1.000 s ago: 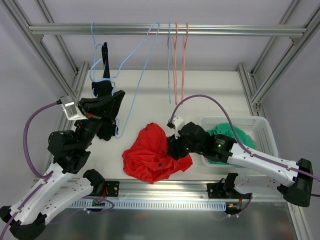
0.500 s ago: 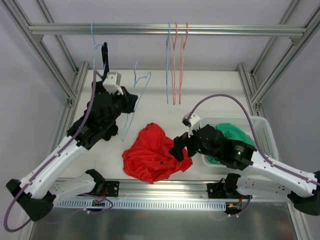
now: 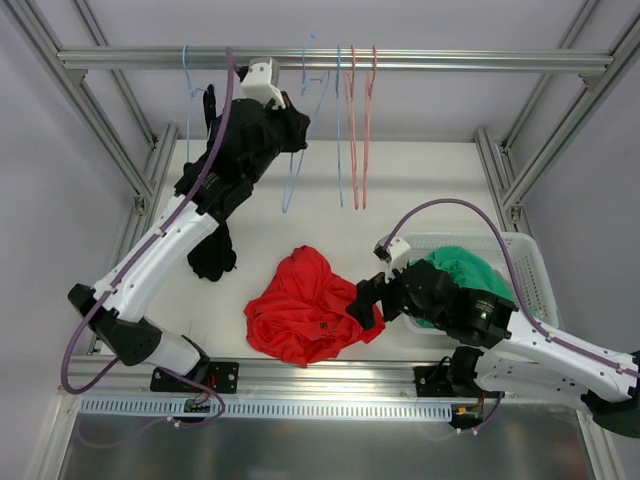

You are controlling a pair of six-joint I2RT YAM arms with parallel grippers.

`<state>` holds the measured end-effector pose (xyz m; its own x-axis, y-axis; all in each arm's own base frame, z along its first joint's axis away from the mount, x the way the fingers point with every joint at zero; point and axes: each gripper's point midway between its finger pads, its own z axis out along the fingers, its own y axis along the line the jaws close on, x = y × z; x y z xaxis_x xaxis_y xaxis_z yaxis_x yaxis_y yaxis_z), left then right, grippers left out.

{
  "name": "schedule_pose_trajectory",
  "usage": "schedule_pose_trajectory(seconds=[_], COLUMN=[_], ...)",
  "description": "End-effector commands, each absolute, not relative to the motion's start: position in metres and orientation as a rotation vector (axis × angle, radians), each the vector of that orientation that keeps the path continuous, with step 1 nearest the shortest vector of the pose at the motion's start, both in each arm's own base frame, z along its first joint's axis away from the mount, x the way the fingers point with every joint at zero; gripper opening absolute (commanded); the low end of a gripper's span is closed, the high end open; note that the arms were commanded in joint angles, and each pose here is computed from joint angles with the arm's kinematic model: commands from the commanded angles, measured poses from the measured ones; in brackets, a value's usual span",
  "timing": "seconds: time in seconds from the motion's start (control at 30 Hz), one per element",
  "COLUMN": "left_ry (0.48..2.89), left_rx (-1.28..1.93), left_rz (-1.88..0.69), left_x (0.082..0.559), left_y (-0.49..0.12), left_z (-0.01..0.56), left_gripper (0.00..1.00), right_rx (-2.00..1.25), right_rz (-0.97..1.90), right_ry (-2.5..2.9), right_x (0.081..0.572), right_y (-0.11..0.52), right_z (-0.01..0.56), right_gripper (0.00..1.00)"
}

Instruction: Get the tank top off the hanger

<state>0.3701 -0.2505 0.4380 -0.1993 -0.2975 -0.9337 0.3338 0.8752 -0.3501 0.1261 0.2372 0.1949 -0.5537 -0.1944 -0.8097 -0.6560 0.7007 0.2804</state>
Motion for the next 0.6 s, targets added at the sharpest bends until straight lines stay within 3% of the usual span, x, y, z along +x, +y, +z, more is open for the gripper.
schedule_pose_trajectory(seconds=[0.0,0.3,0.57], left_ry=[1.617,1.755,1.808], left_rx=[0.03,0.004,0.059], left_rz=[-0.567,-0.523,-0.616], left_x=[0.384,0.415,0.408], left_y=[-0.261,-0.283,-0.302], left_z=[0.465,0.399,0.382], left_gripper=[0.0,0.0,0.0], right_rx=[-0.588,-0.605,-0.65], right_rz=[0.769,0.778,0.841], right_ry=[2.084,2.141,2.179], right_x=[0.131,0.129,0.124], right_y=[0.244,0.255,0.279], right_z=[0.201,0.176,0.154], right_gripper=[1.0,1.0,1.0])
